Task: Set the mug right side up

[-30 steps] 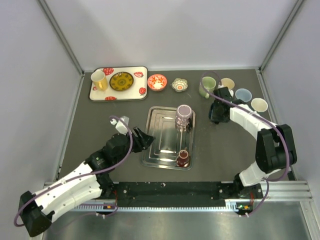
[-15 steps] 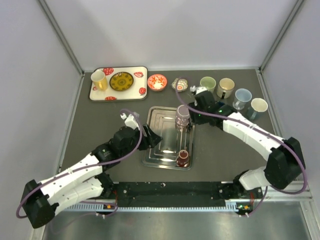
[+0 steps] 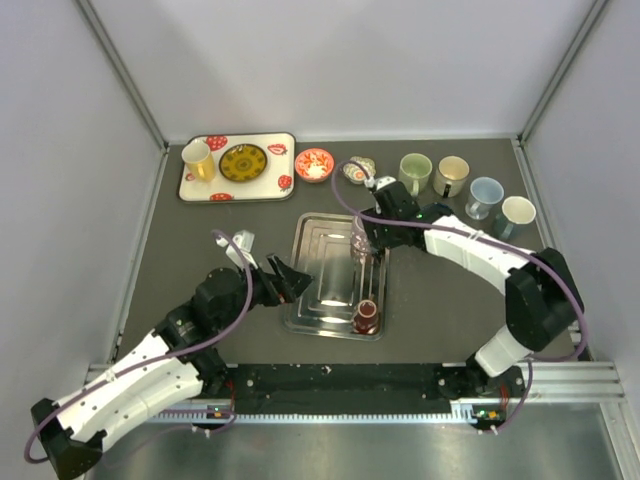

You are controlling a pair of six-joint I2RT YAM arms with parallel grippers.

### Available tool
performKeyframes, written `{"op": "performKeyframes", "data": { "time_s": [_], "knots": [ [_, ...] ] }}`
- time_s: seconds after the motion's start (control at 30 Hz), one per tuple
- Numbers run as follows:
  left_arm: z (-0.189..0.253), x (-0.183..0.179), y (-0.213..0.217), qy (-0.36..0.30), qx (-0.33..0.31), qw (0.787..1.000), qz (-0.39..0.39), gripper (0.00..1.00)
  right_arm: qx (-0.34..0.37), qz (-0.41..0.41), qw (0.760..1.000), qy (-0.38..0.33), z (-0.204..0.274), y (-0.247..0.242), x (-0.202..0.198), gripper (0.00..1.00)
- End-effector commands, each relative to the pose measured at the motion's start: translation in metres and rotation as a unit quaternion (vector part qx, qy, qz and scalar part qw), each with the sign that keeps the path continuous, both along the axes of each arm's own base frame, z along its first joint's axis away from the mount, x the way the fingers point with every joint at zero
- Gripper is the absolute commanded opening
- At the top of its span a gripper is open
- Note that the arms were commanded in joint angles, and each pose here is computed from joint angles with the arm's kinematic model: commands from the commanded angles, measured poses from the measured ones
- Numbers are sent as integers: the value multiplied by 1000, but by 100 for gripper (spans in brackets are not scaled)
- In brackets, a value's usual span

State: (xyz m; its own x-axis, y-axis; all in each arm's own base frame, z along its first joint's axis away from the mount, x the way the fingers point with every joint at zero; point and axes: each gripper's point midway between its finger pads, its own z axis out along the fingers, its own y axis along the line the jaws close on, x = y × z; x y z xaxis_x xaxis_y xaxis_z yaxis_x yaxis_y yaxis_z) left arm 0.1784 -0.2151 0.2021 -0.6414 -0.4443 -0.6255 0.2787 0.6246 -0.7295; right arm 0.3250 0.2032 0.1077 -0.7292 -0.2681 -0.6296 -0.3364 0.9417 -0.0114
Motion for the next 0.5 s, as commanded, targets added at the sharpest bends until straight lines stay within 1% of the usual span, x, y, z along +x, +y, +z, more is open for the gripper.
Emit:
{"op": "performKeyframes", "data": {
  "time_s": [0.0,0.07,0.27,0.3,0.4,0.43,0.47],
  "knots": [
    [-3,0,4,-10,14,1000,1,99,-1,12,1000,-17,1,15,22,67],
    [-4,0,4,-11,14,1000,-2,97,-8,16,1000,-19,0,16,27,62],
    [-6,-1,6,-13,20,1000,-3,94,-27,14,999,-19,-8,20,42,59],
    [-6,-1,6,-11,23,1000,-2,94,-39,14,999,-14,-15,18,43,58],
    [-8,-2,8,-10,30,999,-2,93,-44,18,999,-8,-19,21,46,51],
    [-10,-2,9,-10,32,999,-2,93,-46,19,999,-4,-23,22,46,45],
    [-10,-2,9,-11,31,999,-1,93,-45,19,999,-1,-24,22,46,42]
  ]
}}
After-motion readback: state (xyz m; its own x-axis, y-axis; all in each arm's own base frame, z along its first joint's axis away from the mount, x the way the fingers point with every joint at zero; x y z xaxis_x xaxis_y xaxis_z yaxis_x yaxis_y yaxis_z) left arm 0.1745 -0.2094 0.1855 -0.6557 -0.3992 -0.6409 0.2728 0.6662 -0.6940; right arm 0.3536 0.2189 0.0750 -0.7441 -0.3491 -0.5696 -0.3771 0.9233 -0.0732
